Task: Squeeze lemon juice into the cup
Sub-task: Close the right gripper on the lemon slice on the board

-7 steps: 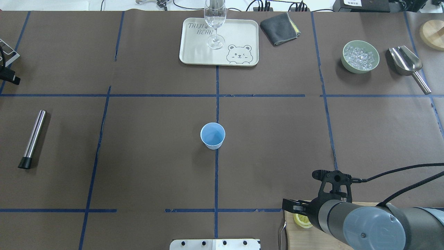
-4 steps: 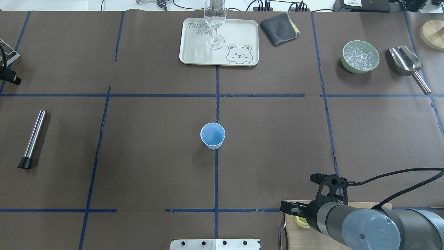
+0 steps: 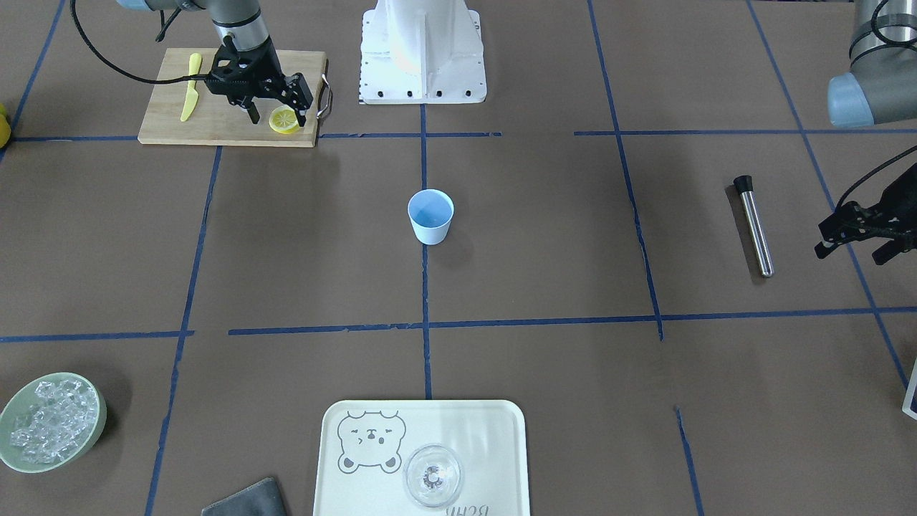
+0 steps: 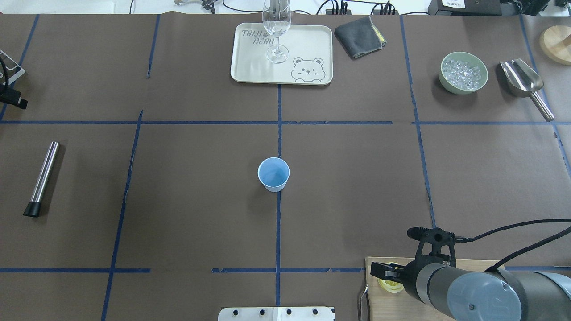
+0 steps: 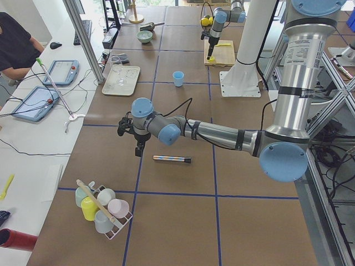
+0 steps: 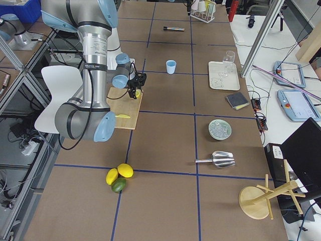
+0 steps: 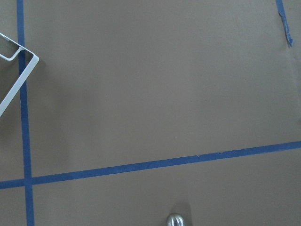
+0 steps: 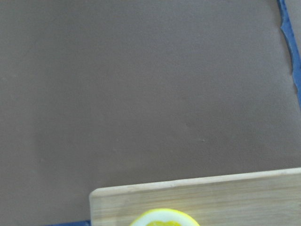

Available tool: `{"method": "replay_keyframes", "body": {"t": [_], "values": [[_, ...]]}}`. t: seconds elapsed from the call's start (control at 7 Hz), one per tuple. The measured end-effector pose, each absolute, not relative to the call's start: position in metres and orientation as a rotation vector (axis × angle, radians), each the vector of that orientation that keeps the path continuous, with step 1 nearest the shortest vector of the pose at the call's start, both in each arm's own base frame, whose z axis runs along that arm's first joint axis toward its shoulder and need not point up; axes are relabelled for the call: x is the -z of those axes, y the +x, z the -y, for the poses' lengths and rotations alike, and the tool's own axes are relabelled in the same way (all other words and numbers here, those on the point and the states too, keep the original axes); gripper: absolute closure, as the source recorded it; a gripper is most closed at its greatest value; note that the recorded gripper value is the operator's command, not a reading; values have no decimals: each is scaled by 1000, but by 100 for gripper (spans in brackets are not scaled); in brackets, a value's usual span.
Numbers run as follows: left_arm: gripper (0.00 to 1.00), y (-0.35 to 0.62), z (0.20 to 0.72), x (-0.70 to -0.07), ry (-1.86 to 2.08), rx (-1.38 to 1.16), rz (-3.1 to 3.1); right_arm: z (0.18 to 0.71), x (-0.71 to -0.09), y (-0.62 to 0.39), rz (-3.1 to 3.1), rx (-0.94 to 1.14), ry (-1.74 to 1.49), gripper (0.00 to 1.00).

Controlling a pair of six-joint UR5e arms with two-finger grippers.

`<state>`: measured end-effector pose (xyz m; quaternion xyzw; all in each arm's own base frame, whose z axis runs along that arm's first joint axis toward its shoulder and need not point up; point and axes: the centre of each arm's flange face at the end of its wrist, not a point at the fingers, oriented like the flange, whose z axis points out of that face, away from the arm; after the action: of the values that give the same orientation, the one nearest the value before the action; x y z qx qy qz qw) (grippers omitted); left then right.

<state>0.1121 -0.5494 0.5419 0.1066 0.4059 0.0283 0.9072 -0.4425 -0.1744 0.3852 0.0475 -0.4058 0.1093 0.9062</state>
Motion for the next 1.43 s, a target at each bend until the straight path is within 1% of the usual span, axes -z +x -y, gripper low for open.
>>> {"method": "replay_keyframes", "body": {"t": [0.86, 1.0, 1.14, 1.43], "values": [[0, 112, 549, -542, 221, -58, -839, 162, -387, -450, 836, -204, 90, 1], [0, 112, 549, -541, 221, -59, -840, 162, -387, -451, 836, -204, 90, 17], [0, 112, 549, -541, 222, -59, -840, 162, -387, -450, 837, -204, 90, 30], [0, 112, 549, -540, 223, -59, -841, 163, -386, -450, 838, -205, 90, 42]]}}
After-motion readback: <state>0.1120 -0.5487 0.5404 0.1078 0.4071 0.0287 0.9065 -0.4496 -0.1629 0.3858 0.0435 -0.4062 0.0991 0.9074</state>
